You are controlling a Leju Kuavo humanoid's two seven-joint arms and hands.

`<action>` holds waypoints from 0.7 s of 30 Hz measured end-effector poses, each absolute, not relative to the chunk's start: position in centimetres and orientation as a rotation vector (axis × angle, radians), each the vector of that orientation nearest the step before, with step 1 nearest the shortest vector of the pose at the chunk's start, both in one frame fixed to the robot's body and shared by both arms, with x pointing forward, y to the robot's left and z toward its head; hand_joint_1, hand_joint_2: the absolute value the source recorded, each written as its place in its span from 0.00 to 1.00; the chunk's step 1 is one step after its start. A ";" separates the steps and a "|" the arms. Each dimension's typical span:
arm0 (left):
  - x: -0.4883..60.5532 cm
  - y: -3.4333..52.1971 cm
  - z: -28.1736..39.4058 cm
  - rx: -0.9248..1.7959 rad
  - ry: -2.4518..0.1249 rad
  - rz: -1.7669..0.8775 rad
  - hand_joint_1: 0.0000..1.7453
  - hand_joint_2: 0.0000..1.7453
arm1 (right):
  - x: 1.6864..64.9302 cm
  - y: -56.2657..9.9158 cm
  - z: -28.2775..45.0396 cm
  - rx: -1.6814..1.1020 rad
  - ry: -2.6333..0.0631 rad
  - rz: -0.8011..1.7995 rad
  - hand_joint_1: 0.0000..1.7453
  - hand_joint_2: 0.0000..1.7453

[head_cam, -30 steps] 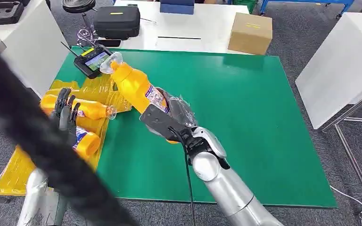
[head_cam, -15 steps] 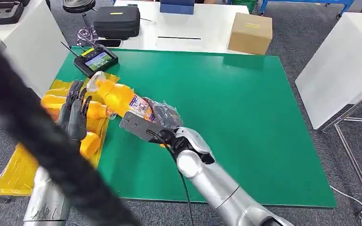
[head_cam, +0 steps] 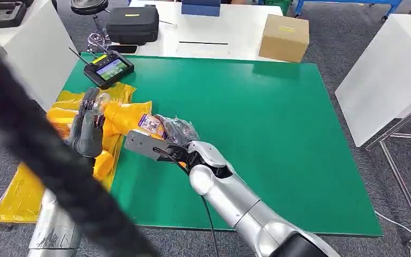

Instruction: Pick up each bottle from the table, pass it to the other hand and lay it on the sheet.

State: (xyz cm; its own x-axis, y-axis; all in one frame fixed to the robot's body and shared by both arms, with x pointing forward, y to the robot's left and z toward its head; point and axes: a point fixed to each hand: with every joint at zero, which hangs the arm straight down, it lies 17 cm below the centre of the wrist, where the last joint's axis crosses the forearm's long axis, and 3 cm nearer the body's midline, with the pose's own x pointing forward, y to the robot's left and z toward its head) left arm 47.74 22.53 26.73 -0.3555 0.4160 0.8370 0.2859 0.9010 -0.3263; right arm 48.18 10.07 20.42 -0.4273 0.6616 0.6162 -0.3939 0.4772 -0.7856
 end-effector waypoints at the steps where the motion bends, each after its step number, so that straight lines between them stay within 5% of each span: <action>1: 47.7 22.5 26.8 -0.512 -1.964 0.149 0.00 0.00 | 48.3 10.1 20.5 -0.242 -1.626 1.204 1.00 1.00; 21: 47.9 22.7 27.0 -0.522 -1.953 0.164 0.00 0.00 | 49.5 9.9 21.4 -0.344 -1.637 1.207 1.00 1.00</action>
